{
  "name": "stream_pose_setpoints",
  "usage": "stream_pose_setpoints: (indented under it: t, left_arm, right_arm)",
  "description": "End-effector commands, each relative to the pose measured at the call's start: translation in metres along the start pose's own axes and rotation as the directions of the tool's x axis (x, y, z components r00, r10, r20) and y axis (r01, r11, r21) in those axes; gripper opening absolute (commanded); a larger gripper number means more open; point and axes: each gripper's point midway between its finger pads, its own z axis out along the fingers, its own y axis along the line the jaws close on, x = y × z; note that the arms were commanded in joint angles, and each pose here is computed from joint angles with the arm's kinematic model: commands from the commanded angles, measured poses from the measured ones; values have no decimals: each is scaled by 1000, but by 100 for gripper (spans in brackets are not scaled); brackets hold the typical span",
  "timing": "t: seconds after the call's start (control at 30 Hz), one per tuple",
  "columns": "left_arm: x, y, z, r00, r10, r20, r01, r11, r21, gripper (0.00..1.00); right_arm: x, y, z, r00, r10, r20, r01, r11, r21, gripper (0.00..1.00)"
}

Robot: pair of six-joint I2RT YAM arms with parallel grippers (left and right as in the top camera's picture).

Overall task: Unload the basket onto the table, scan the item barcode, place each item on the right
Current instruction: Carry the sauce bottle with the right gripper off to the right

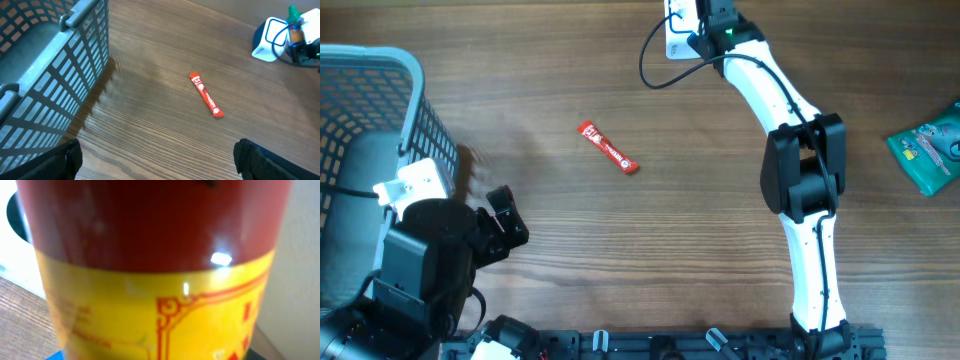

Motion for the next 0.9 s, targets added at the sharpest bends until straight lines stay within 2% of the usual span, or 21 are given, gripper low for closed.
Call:
stream_pose_setpoints:
  t: [0.0,0.1,0.2,0.3,0.4,0.53,0.63,0.7,0.83,0.87]
  left_arm:
    - [-1,1,-1,1000,-6,9,6,1000,-2,100]
    - [-1,1,-1,1000,-6,9,6,1000,-2,100]
    - [-1,1,-1,1000,-6,9,6,1000,-2,100]
    - [-1,1,-1,1000,-6,9,6,1000,-2,100]
    - [-1,1,-1,1000,-6,9,6,1000,-2,100]
    - [-1,1,-1,1000,-6,9,6,1000,-2,100]
    - [-1,1,-1,1000,-6,9,6,1000,-2,100]
    - [-1,1,-1,1000,-6,9,6,1000,-2,100]
    - [-1,1,-1,1000,-5,9,5,1000,-2,100]
    - [-1,1,-1,1000,-6,9,6,1000,-2,100]
  right_arm:
    - [2,-67,-32,979,203,-27,-200,975,92,49]
    - [51,-101,-37,928,345,-139,-332,937,109,49]
    - [142,-134,-34,824,474,-310,-446,880,160,49]
    - [252,-167,-40,630,636,-445,-590,765,259,49]
    - [339,-196,-55,464,745,-480,-673,648,356,49]
    - [424,-223,-75,321,827,-461,-732,526,433,49]
    - [469,-232,-89,236,868,-437,-778,438,450,55]
    - [480,-232,-91,204,886,-416,-829,382,407,63]
    - [490,-234,-92,126,920,-372,-882,275,383,63]
    - [495,-236,-92,102,930,-353,-884,247,397,68]
